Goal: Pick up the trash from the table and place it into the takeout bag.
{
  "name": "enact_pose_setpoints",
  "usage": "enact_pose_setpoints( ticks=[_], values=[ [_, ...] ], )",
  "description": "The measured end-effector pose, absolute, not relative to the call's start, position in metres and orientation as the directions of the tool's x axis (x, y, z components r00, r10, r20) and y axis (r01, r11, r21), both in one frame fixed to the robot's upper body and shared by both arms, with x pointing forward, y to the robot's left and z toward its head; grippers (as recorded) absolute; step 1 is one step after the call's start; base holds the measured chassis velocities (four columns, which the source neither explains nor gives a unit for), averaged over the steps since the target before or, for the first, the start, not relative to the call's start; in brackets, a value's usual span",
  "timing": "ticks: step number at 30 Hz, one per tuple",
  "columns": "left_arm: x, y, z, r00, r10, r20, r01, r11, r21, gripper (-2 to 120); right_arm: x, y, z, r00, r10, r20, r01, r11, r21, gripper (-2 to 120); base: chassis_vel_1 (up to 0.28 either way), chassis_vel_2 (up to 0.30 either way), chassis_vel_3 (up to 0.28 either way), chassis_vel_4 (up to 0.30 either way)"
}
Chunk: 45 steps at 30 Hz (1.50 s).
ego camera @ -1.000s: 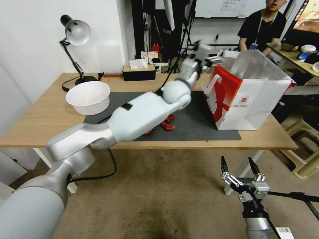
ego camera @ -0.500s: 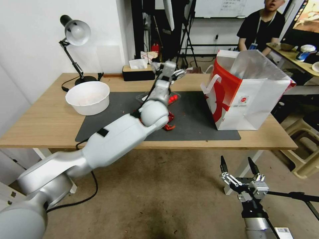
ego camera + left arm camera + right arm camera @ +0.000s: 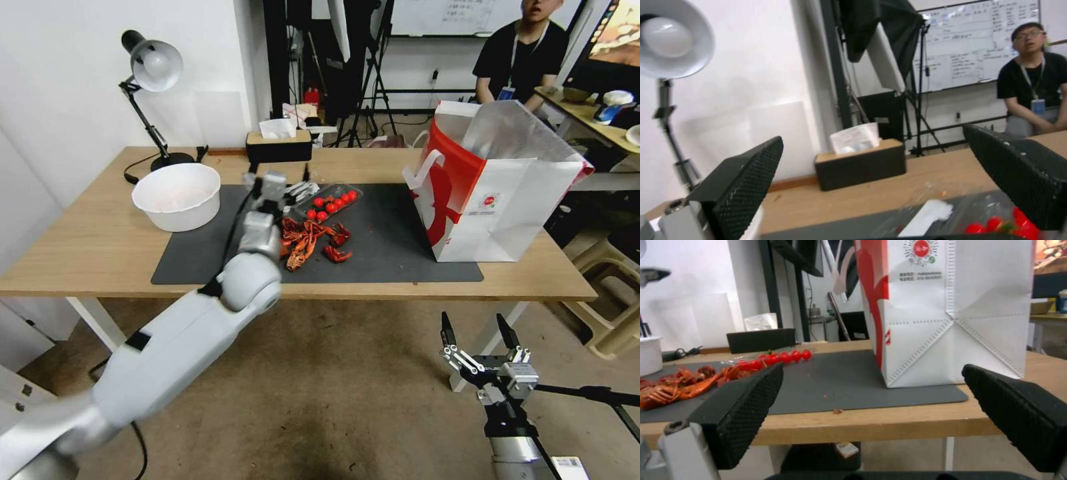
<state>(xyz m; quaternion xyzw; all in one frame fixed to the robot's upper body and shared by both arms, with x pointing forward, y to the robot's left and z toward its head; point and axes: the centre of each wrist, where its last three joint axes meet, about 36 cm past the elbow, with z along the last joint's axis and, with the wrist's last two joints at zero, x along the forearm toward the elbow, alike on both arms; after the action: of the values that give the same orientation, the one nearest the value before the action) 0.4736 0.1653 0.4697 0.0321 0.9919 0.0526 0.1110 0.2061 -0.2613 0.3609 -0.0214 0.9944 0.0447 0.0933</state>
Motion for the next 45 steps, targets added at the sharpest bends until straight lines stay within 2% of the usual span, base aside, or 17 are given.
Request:
enact_pose_setpoints(
  ticks=[12,18,23,45],
  values=[
    [0.418,0.195,0.440,-0.985,0.035,-0.168,0.022,0.997,0.077,100,0.211,-0.258,0.365,-0.980,-0.051,-0.193,-0.068,0.994,0.083,100,0.000,0.000,0.000,0.000],
    [0.359,0.217,0.410,-0.994,0.021,-0.103,0.012,0.997,0.083,100,0.213,-0.257,0.364,-0.979,-0.051,-0.198,-0.071,0.993,0.094,100,0.000,0.000,0.000,0.000],
    [0.332,0.216,0.406,-0.995,0.022,-0.098,0.013,0.996,0.092,100,0.213,-0.255,0.363,-0.979,-0.063,-0.194,-0.085,0.990,0.108,100,0.000,0.000,0.000,0.000],
    [0.283,0.232,0.392,-0.997,0.012,-0.072,0.013,1.000,-0.005,100,0.216,-0.258,0.366,-0.984,-0.081,-0.156,-0.100,0.988,0.117,100,0.000,0.000,0.000,0.000]
  ],
)
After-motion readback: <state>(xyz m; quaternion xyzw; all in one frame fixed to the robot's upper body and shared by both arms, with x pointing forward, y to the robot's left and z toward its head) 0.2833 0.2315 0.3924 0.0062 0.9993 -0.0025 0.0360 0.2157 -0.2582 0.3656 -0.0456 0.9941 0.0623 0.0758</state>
